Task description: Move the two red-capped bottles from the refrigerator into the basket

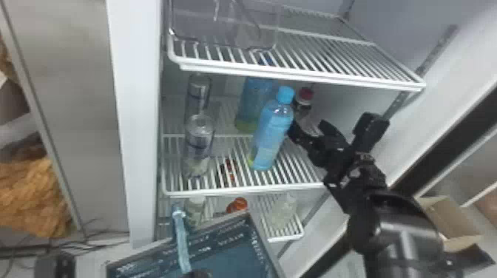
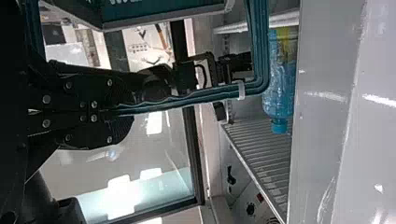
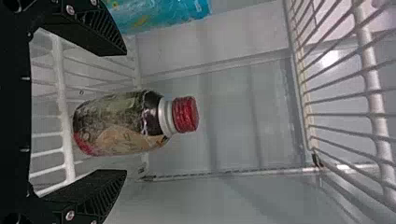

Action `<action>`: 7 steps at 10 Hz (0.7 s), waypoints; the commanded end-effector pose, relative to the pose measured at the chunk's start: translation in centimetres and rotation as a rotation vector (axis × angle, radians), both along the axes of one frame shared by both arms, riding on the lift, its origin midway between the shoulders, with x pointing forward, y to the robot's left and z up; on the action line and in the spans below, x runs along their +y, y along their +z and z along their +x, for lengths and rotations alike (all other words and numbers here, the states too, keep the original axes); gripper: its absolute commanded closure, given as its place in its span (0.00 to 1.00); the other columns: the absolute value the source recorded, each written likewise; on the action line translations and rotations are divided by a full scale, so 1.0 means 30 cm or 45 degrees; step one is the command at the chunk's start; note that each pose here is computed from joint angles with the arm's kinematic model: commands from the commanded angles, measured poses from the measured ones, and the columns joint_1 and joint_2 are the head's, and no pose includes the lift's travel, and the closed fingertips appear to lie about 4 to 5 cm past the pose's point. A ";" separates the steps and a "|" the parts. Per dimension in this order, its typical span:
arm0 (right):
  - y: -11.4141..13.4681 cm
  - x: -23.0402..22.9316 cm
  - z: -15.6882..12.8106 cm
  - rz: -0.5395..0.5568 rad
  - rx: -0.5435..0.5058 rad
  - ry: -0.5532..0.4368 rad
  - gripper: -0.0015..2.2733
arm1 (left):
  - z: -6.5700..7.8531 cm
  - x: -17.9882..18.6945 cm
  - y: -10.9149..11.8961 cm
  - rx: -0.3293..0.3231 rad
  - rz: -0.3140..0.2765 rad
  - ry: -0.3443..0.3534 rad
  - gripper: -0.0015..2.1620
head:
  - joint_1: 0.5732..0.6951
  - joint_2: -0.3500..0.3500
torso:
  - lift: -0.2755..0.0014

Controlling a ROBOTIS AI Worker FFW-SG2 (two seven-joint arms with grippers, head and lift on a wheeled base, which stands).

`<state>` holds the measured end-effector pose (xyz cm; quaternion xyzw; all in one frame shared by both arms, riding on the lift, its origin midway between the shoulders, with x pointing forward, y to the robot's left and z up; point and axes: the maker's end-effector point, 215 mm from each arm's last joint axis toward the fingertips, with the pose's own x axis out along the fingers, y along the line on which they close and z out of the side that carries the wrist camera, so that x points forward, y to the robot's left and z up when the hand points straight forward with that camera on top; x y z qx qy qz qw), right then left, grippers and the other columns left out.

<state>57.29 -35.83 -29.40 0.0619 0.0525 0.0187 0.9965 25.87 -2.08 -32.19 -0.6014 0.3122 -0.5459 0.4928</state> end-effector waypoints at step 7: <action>-0.021 -0.017 0.114 -0.039 0.070 -0.021 0.05 | -0.001 0.001 -0.005 0.005 0.000 -0.002 0.55 | 1.00 0.00 | 0.99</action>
